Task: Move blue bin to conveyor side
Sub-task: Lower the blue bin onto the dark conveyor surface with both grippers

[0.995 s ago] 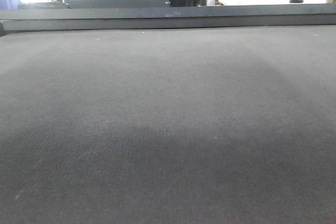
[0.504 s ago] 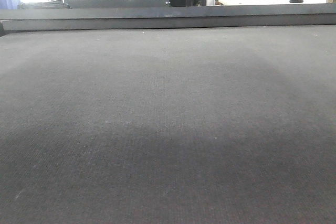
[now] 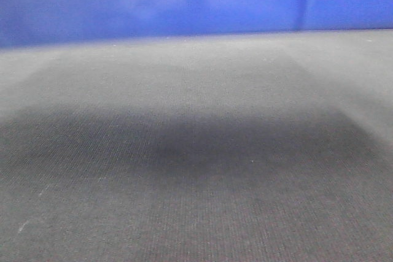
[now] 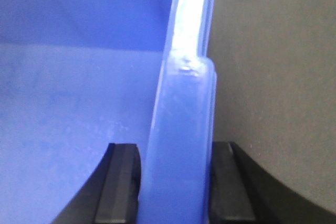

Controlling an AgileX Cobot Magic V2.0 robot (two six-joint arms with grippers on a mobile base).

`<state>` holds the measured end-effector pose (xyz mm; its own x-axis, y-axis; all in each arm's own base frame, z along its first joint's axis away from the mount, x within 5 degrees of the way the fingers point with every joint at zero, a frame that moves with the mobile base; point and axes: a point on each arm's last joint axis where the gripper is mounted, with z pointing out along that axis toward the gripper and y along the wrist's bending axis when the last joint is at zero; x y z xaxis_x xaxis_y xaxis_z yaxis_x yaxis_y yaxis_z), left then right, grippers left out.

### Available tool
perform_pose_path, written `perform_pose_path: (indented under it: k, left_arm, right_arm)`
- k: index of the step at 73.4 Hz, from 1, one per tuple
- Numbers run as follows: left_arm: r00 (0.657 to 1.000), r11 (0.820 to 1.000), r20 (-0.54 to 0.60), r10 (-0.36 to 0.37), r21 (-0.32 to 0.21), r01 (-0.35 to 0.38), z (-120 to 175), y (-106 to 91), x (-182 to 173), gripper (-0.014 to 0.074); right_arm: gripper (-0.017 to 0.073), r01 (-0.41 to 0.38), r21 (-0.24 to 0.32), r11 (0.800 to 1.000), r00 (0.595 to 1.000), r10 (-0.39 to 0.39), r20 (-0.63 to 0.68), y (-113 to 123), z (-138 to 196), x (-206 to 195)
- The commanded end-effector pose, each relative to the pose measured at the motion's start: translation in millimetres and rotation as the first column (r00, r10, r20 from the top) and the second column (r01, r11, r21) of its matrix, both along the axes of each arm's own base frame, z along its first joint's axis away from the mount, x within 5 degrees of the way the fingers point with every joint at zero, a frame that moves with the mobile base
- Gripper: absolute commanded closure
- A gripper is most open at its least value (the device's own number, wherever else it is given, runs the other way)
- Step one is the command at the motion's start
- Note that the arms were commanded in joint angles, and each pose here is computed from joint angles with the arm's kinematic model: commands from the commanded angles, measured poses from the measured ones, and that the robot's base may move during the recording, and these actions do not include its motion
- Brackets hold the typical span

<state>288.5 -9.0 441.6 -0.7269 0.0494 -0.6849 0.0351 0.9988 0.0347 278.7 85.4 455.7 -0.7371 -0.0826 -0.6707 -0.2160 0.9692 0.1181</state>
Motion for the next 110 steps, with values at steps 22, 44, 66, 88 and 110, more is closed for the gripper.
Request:
perform_pose_path:
  k: [22,44,66,88,110]
  left_arm:
    - [0.999,1.0,-0.042,-0.015,-0.008,0.015,-54.8,-4.8,72.5,0.061]
    - [0.995,1.0,-0.103,-0.015,-0.008,0.015,-77.9,-5.6,88.4,0.0414]
    - [0.995,1.0,-0.097,-0.019,-0.027,0.016,-75.5,-7.0,86.8,-0.002]
    - [0.999,0.999,-0.036,-0.023,-0.044,0.021,-30.7,-6.5,44.5,0.0001]
    - [0.984,0.999,0.176,-0.02,-0.043,0.028,16.2,-2.7,-36.4,0.0359]
  right_arm:
    - [0.0638,-0.034,-0.041,0.999,0.997,0.031,-0.07,25.8,-73.4,86.2]
    - [0.0589,-0.035,-0.055,0.998,0.992,0.028,-0.124,29.6,-97.9,102.1]
    - [-0.0021,-0.034,-0.051,0.998,0.993,0.028,-0.111,28.7,-92.4,98.9]
    - [0.0067,-0.032,-0.025,0.999,0.999,0.032,-0.007,17.6,-41.3,60.4]
    - [0.0539,-0.047,-0.034,0.998,0.998,0.048,0.029,0.4,-6.7,1.5]
